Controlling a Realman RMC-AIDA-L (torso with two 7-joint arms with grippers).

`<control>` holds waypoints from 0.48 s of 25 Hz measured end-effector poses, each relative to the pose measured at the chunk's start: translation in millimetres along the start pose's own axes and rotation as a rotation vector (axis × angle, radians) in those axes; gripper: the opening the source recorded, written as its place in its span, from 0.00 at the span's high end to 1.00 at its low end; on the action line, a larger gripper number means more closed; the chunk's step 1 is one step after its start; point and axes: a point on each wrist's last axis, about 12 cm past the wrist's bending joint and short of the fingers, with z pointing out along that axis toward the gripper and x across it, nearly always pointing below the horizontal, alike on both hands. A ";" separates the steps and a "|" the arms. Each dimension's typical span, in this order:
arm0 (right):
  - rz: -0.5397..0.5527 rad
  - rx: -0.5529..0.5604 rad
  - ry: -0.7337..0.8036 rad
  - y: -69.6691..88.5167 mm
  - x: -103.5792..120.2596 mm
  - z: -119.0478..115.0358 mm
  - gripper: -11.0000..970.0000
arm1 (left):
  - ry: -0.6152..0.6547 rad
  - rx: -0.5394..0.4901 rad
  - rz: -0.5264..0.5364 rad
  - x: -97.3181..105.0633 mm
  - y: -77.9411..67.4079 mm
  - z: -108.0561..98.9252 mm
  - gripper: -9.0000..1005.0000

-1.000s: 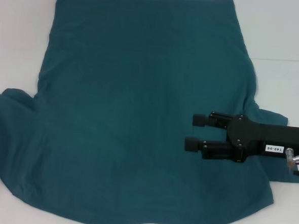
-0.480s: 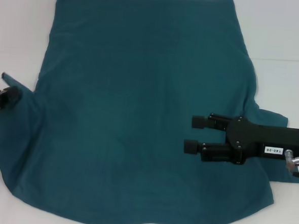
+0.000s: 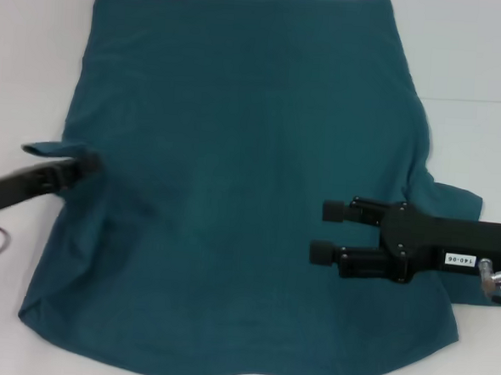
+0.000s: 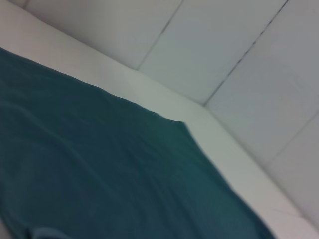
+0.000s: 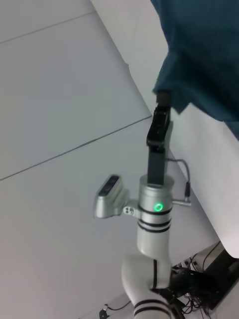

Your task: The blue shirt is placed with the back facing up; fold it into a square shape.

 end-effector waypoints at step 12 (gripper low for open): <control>0.005 -0.004 -0.001 1.0 1.9 0.4 0.06 | -0.035 0.076 -0.077 21.8 -13.1 28.4 0.83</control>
